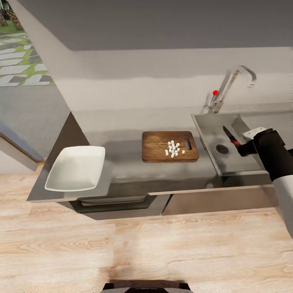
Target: In the kitchen, take the Vidalia onion out of the sink, dice it on the chopping board with the paring knife, put the diced onion into the bowl on the countertop, then place both the paring knife and the chopping board into the sink.
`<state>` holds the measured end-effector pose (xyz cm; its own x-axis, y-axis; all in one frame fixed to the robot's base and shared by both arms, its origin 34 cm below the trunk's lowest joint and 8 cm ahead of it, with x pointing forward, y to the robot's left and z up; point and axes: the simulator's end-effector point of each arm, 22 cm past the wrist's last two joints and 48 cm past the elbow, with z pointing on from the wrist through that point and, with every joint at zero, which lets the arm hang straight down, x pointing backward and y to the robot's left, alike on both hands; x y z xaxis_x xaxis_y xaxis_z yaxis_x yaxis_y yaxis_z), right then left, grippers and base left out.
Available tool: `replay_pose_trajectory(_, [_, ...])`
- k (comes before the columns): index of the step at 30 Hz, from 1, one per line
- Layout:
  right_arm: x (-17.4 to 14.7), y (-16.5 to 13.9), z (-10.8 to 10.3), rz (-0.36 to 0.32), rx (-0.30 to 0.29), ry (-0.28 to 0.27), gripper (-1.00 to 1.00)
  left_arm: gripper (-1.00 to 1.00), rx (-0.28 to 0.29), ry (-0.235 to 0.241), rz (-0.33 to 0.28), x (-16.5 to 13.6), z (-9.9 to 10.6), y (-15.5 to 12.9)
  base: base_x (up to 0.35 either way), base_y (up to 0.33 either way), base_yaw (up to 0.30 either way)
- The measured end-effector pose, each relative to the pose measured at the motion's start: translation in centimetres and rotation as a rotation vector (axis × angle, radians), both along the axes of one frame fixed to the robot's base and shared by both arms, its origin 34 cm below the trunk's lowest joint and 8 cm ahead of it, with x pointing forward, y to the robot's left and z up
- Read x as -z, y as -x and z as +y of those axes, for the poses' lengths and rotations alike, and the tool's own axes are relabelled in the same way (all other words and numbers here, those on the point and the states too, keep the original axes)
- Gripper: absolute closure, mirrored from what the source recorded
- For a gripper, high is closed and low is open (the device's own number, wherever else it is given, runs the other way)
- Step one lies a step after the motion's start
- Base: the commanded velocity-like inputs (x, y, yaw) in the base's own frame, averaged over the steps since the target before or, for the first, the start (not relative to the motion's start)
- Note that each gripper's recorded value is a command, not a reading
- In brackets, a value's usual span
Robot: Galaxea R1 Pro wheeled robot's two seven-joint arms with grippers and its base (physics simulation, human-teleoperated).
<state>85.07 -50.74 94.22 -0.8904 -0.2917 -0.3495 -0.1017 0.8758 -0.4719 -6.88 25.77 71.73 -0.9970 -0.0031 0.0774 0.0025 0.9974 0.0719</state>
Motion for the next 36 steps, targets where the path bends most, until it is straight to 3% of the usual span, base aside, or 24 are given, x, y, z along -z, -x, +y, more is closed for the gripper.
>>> replay_pose_trajectory(13, [4.7, 1.3, 0.0, 0.076, -0.01, -0.023, 1.0, -1.0, 0.001, -0.002, 0.022, -0.4, 0.1, 0.6, 0.009, -0.031, 0.0])
replay_pose_trajectory(31, [8.8, 2.4, -0.1, 0.133, -0.028, -0.035, 1.0, -1.0, 0.001, -0.002, 0.05, -0.9, 0.1, 1.4, 0.08, 0.0, 0.0])
replay_pose_trajectory(36, [9.7, 2.6, 0.4, 0.133, -0.022, -0.071, 1.0, -1.0, 0.001, -0.002, 0.057, -1.1, 0.1, 1.7, 0.001, 0.0, 0.0])
